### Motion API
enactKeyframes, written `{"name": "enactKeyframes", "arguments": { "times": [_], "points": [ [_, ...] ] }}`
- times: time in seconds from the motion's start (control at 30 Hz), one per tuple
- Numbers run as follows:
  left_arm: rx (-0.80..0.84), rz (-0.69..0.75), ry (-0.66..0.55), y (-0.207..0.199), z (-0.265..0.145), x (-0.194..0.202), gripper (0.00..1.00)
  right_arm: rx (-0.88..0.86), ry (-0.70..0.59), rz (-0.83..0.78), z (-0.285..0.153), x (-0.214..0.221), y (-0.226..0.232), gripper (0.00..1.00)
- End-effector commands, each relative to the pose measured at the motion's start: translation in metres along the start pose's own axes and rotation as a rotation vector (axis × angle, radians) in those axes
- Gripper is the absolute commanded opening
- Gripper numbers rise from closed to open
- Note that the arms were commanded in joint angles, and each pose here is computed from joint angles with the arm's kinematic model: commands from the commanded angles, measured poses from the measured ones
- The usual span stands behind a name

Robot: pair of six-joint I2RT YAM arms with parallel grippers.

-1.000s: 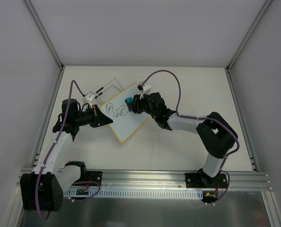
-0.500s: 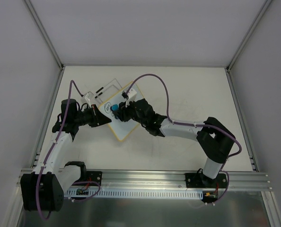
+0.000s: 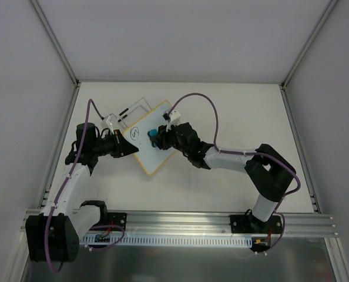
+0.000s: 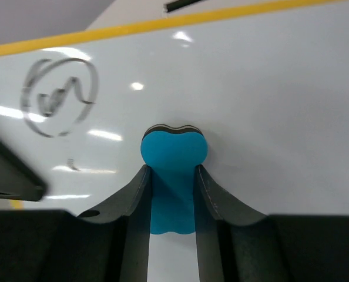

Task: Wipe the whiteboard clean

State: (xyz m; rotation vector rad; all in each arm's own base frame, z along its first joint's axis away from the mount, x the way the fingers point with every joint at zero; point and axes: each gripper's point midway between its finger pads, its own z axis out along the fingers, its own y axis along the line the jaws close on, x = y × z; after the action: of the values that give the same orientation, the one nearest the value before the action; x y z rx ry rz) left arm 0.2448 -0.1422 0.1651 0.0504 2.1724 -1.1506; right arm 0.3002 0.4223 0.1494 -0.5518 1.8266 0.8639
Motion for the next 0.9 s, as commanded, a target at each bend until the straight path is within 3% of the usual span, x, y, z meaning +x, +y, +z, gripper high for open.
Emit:
{"name": "enactKeyframes", "arguments": {
  "times": [0.0,0.13,0.27,0.6,0.87],
  "points": [
    [0.233,0.141,0.022,-0.050,-0.006,-0.003,0.00,0.205,0.144,0.046,-0.015,0.051,-0.070,0.00],
    [0.234,0.142,0.023,-0.051,-0.006,-0.003,0.00,0.228,0.145,0.059,-0.020,0.050,-0.084,0.00],
    [0.232,0.140,0.023,-0.050,-0.006,-0.003,0.00,0.170,0.149,0.046,-0.017,0.048,-0.068,0.00],
    [0.230,0.136,0.025,-0.049,-0.006,-0.003,0.00,-0.052,0.134,-0.072,-0.006,0.035,0.034,0.00],
    [0.233,0.138,0.026,-0.050,-0.006,-0.003,0.00,-0.139,0.118,-0.187,-0.007,0.021,0.079,0.00]
  ]
}}
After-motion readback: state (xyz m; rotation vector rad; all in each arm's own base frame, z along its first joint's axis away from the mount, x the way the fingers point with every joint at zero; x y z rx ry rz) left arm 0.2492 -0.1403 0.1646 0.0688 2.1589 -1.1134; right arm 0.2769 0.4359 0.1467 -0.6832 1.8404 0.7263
